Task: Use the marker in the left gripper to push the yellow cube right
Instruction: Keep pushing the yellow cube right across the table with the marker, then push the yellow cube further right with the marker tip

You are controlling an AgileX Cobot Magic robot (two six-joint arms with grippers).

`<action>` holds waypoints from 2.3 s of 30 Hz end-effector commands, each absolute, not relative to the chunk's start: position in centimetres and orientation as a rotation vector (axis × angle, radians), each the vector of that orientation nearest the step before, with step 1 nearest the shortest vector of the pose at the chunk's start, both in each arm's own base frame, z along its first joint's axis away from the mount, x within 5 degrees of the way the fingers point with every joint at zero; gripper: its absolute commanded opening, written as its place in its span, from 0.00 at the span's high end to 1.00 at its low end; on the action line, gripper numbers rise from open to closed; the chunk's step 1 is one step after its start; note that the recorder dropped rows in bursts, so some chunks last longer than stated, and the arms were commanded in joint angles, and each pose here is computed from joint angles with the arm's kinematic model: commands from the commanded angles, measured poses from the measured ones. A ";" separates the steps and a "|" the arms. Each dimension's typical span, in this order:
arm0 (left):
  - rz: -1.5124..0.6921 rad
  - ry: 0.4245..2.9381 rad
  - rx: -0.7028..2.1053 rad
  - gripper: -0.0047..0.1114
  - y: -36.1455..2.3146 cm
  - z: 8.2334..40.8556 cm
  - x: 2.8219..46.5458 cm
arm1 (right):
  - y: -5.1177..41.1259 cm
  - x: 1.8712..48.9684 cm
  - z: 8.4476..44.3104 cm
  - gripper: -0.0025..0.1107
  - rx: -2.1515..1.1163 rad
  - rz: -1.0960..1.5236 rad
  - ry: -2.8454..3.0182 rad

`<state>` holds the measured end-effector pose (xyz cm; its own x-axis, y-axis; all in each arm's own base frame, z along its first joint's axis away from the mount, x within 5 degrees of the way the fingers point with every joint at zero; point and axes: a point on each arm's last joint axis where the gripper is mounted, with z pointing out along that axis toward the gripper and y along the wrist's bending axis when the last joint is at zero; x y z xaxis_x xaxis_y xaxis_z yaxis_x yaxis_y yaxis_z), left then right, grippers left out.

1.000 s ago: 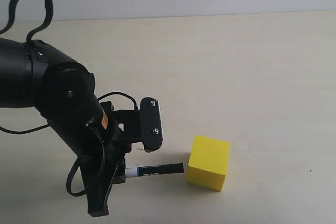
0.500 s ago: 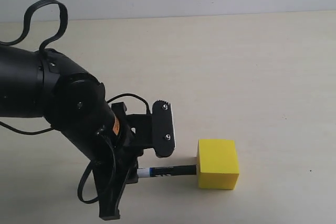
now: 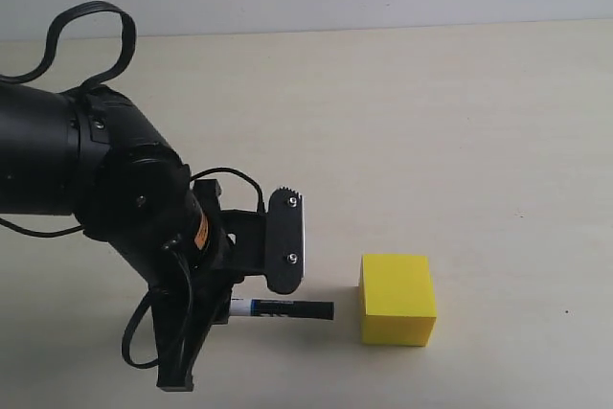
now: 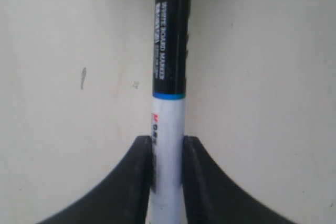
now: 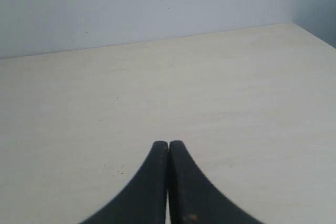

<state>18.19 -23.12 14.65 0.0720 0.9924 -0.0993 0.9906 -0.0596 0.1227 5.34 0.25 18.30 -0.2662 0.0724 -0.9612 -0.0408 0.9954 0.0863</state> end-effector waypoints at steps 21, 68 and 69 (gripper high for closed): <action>-0.053 2.187 2.100 0.96 -25.6 15.2 18.1 | 0.2 5.3 18.2 0.98 0.022 0.102 1.828; 0.035 2.178 2.081 0.96 -26.6 15.5 18.2 | 0.2 5.3 18.2 0.98 0.022 0.102 1.827; 0.036 2.186 2.078 0.96 -26.6 15.5 18.2 | 0.2 5.3 18.2 0.98 0.022 0.102 1.827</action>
